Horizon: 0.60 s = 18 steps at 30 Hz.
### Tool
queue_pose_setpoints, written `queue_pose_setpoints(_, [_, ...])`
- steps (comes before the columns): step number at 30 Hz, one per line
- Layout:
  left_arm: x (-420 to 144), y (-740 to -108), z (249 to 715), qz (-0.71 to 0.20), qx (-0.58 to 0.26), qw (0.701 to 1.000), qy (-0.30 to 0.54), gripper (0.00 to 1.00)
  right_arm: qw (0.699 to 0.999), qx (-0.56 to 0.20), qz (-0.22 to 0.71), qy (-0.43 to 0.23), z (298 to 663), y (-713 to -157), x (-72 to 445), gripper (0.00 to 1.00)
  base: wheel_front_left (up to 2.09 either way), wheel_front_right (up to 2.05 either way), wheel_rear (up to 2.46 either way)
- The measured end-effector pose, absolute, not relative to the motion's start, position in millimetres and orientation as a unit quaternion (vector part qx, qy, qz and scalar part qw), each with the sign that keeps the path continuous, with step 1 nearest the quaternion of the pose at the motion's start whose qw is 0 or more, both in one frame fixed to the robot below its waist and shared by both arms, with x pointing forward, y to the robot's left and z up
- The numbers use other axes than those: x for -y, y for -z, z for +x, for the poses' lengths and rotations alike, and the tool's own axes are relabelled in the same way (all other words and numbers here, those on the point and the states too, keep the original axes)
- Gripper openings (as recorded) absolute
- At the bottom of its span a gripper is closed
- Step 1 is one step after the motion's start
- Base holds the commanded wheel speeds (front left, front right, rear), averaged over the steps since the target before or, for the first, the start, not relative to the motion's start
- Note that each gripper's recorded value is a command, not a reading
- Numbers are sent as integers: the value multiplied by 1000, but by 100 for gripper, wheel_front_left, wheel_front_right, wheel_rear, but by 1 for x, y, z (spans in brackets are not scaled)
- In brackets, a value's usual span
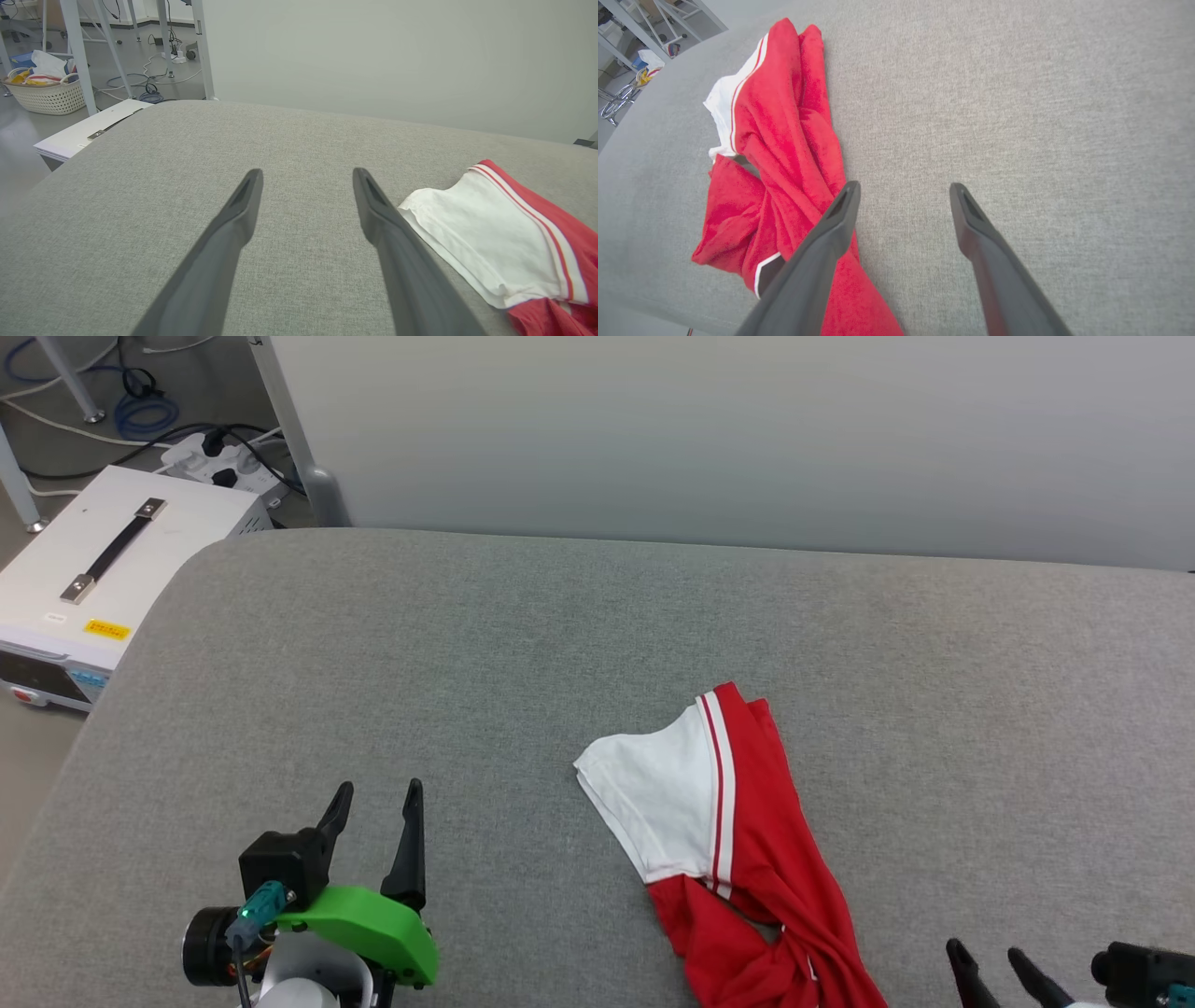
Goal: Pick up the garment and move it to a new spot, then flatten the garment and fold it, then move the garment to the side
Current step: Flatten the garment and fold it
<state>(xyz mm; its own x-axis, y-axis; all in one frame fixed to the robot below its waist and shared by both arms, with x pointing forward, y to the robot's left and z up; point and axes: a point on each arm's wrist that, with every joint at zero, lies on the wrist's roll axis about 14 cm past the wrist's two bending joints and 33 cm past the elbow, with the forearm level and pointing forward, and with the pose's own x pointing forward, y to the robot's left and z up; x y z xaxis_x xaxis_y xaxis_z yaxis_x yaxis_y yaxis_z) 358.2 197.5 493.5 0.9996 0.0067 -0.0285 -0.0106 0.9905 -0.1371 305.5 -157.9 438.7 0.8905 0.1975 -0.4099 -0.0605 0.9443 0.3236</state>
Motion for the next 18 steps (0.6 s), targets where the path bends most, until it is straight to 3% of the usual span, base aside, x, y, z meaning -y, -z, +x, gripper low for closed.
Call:
queue_pose_setpoints(7, [-201,-495,356,-70,-13,997,-11,100,990,-70,106,-67,345,-495,160,100,0,0,0])
queue_pose_setpoints(18, [-189,-493,360,-59,-33,998,14,100,995,-2,60,-80,366,-528,156,100,0,0,0])
